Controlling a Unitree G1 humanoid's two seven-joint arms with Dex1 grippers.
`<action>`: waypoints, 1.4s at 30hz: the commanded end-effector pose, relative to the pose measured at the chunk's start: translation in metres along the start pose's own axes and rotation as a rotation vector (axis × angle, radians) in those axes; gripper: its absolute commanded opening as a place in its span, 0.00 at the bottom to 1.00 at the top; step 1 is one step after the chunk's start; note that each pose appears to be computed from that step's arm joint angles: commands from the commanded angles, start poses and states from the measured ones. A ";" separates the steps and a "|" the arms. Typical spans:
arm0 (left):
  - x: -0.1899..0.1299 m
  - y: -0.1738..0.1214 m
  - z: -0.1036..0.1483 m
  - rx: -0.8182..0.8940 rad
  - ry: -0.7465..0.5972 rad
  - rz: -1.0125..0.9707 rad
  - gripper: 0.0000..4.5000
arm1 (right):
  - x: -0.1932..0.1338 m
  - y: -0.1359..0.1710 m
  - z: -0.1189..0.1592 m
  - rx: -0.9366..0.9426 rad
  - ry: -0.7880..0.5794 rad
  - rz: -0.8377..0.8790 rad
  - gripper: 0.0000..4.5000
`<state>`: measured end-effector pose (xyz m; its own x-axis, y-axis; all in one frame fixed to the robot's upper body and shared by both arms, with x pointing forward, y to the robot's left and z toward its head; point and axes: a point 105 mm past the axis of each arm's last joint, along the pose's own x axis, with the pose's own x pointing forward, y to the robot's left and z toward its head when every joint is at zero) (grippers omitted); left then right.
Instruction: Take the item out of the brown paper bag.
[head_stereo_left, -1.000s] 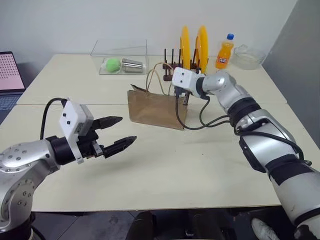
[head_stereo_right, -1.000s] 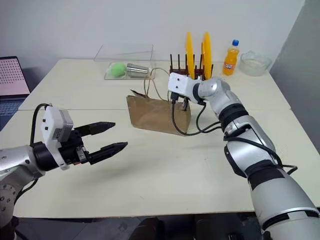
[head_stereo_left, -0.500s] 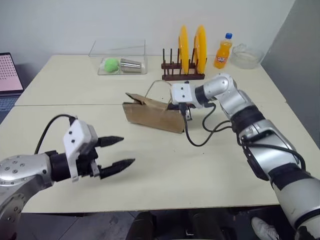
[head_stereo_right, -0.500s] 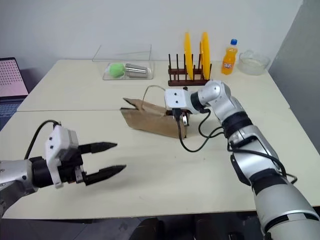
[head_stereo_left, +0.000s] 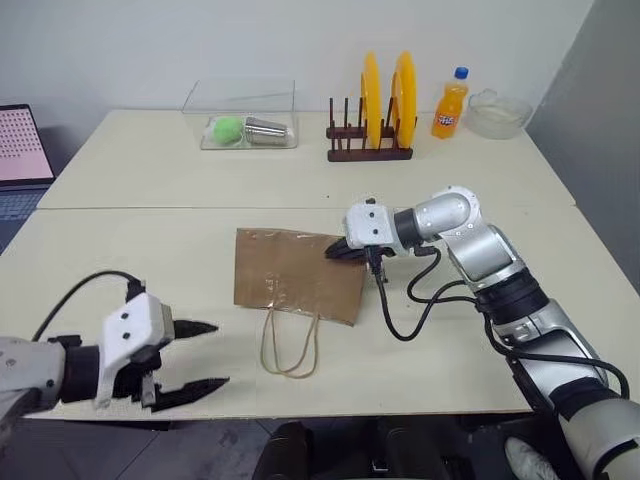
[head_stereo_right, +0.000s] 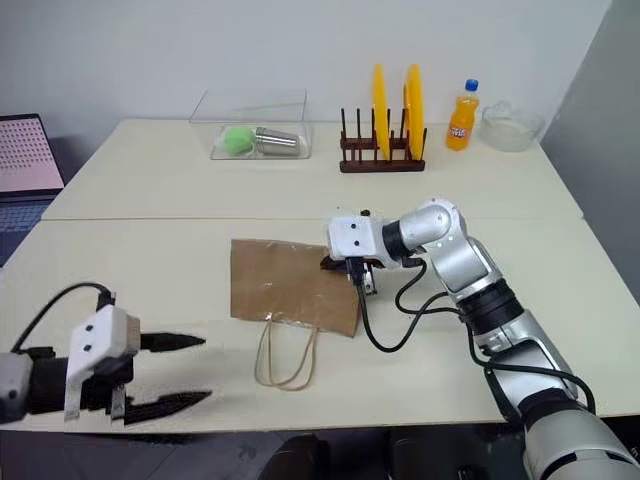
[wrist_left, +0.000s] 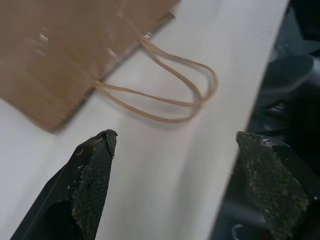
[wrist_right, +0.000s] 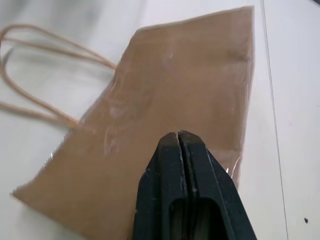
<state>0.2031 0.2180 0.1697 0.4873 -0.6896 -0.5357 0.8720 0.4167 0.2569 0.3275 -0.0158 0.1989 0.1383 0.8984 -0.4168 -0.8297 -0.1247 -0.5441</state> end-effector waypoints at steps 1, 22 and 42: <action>0.005 0.011 0.010 0.146 -0.006 0.032 0.90 | -0.020 0.010 0.019 0.046 -0.092 -0.015 0.01; 0.085 0.020 -0.012 0.741 -0.070 -0.256 1.00 | -0.049 0.133 -0.003 0.454 -0.005 -0.139 0.84; 0.126 -0.003 -0.022 0.855 -0.126 -0.392 0.80 | -0.058 0.127 0.003 0.477 -0.009 -0.211 0.85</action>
<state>0.2656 0.1470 0.0917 0.1458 -0.7770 -0.6123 0.6919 -0.3623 0.6245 0.2151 -0.0848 0.1434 0.3191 0.8787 -0.3552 -0.9461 0.2732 -0.1741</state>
